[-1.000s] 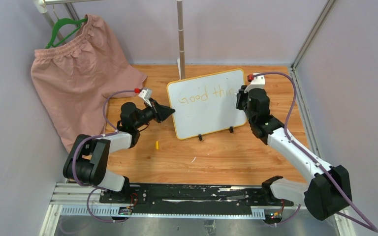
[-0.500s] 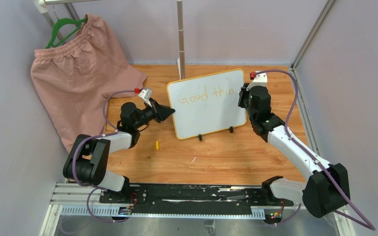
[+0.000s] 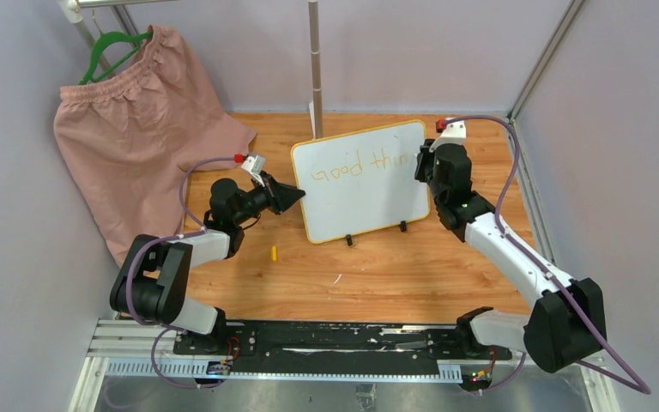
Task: Write a sentence on the whiteboard
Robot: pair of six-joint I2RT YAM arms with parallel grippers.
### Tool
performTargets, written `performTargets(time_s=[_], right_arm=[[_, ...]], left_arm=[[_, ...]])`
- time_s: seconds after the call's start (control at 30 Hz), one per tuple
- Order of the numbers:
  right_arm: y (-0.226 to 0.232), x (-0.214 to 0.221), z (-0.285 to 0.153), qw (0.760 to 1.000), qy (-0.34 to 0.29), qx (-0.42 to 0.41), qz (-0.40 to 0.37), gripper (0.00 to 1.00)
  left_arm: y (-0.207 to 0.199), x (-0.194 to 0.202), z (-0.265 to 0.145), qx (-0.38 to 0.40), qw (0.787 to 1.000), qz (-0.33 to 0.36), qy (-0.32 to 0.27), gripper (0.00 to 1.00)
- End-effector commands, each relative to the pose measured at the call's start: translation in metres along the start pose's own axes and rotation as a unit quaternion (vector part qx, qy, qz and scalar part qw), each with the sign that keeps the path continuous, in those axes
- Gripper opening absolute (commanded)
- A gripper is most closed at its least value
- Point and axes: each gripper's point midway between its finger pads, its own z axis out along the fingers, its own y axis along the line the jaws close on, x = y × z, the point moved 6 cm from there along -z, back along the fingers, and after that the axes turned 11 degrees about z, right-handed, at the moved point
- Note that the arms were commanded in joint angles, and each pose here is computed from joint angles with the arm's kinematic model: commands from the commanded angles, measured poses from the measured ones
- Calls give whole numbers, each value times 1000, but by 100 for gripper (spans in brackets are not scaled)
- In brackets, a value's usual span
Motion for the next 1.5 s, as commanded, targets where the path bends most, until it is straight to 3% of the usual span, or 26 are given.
performTargets(time_s=[0.0,0.67,1.13,1.47], right_arm=[[4,-23,5,999,-32,-3,16,0],[11,3,5,999,9,-39,16,0],[-4,18,-5,1000,21,-10,9,0],[-4,2,0,1000,4,13,1,0]], left_arm=[[-5,-8,3,11,1000,23,-9,0],[-6,-9,4,11,1000,24,-10,0],[-6,-10,4,13,1000,26,-11,0],[-6,-10,4,13,1000,25,-11,0]])
